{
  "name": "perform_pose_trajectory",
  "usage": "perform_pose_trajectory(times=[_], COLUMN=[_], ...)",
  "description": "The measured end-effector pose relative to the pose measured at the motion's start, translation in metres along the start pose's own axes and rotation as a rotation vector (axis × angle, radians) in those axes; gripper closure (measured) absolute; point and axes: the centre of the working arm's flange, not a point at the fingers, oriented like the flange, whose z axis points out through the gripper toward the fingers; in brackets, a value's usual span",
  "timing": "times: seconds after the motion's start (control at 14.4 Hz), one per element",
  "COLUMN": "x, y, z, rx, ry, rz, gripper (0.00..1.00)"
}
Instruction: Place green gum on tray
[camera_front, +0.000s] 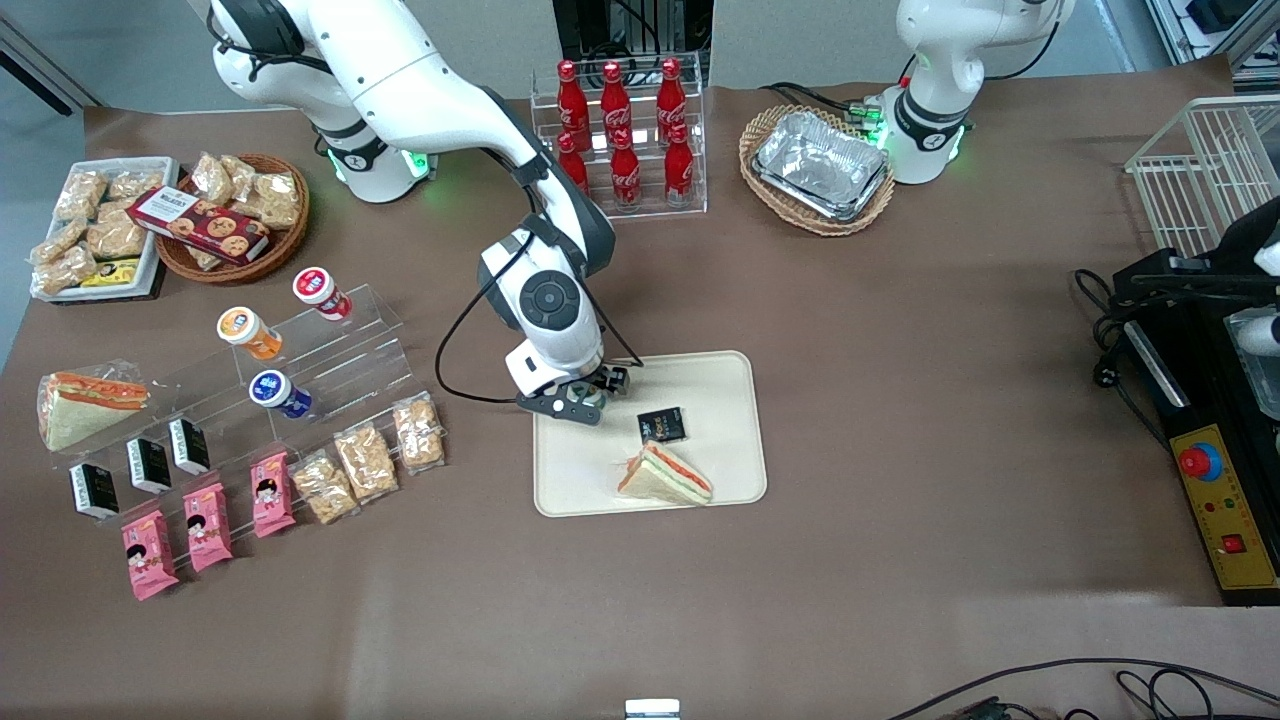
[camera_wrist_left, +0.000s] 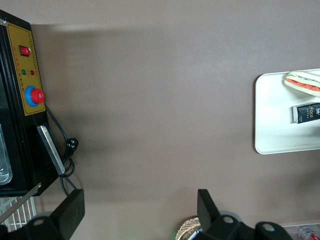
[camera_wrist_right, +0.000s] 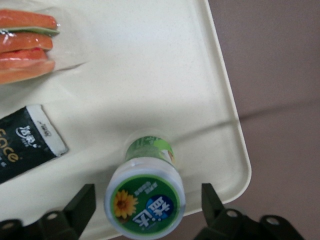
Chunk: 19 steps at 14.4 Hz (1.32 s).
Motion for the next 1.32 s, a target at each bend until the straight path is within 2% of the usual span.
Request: perform_pose_trajectory(times=[0.07,0.21,0.49,0.63,0.84,1.04,1.18,1.32], x=[0.004,0.018,0.079,0.119,0.168,0.191,0.201,0.205], y=[0.001,0.006,0.058,0.109,0.202,0.303,0.368,0.408], z=[-0.004,-0.028,-0.129,-0.175,-0.235,-0.292,-0.314,-0.327], rx=[0.005,0.017,0.035,0.054,0.045,0.045,0.041,0.030], ry=[0.006,0.011,-0.011,0.013,0.071,0.082,0.092,0.097], rz=[0.005,0.002,-0.118,-0.153,-0.216,-0.253,-0.232,-0.204], gripper=[0.00,0.00,0.00,0.00,0.00,0.00,0.00,0.00])
